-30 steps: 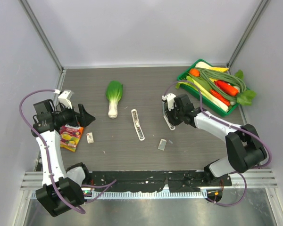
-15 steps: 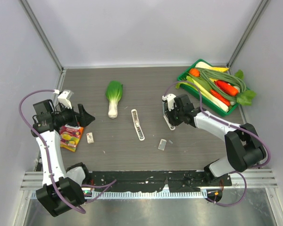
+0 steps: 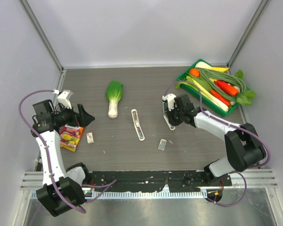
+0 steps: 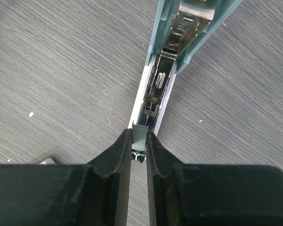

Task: Load the staples into the stapler
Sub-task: Install the staple into the stapler.

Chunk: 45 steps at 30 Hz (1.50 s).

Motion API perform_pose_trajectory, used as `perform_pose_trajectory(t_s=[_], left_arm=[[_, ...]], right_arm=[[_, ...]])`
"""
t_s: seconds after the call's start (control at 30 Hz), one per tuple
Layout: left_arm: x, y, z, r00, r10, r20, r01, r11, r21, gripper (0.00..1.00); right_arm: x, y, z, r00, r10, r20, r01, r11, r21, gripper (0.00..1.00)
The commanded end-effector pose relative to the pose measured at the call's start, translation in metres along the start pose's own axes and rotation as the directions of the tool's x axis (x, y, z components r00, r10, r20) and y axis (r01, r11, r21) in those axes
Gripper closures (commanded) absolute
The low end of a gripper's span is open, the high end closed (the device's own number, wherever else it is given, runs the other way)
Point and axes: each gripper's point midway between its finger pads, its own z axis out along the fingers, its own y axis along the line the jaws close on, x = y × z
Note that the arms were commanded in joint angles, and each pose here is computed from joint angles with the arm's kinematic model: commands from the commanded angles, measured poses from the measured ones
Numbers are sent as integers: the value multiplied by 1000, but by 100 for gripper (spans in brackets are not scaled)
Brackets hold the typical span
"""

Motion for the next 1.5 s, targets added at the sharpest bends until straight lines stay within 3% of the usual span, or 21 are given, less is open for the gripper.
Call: perform_pose_trajectory(t_s=[0.0, 1.47], left_arm=[[-7, -2, -1, 999, 27, 32, -27, 999, 18, 1], [-7, 0, -3, 999, 16, 39, -17, 1000, 17, 0]], right_arm=[[-8, -1, 2, 1000, 9, 22, -9, 1000, -3, 86], [-14, -2, -6, 997, 48, 56, -45, 998, -37, 86]])
